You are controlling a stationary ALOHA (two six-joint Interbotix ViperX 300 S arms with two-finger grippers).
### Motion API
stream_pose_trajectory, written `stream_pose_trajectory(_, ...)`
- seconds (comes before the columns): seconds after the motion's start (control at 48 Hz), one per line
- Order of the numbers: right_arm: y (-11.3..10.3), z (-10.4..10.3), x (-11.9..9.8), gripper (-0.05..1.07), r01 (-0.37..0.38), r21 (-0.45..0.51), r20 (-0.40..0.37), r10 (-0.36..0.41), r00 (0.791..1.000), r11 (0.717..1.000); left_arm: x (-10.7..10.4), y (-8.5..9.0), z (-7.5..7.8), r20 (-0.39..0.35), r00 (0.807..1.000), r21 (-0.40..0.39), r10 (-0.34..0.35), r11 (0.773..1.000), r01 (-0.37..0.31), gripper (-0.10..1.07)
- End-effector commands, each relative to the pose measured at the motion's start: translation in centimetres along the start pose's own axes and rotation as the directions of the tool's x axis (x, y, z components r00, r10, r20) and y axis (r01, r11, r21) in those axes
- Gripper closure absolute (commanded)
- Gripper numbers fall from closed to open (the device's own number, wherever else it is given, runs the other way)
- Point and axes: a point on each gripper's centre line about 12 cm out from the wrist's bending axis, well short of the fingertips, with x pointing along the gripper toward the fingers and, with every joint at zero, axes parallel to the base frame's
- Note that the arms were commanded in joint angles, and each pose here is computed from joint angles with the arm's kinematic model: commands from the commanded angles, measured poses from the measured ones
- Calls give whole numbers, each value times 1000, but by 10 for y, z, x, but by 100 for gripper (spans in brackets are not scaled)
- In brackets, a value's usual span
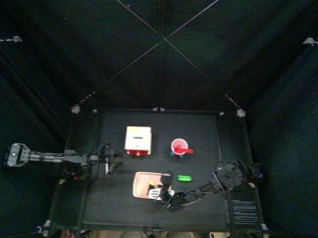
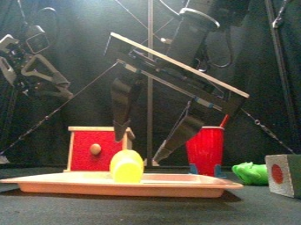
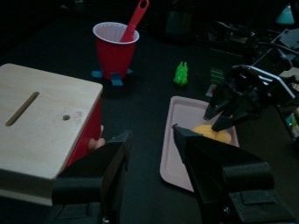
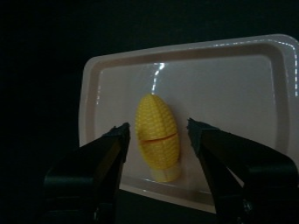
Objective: Grab knife
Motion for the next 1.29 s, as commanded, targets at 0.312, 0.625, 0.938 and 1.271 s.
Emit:
stream_pose_trajectory(0.312,19,49,-47,14,-122,15,16,122,992,992,2,-1,7,20,1000,7,-5,1000,5,16)
stream_pose_trajectory(0.625,25,85,-79,14,-161,-151,-16,161,987,975,2,-2,7,21,1000,7,-5,1000,5,16)
stream_pose_trajectory(0.938,25,156,-97,14,-188,-280,-24,189,982,941,2,-2,8,27,1000,6,-5,1000,5,16)
stream_pose_trajectory(1.271,15,257,-96,14,-184,-391,-50,179,983,902,-4,-2,18,91,996,0,-9,1000,9,17)
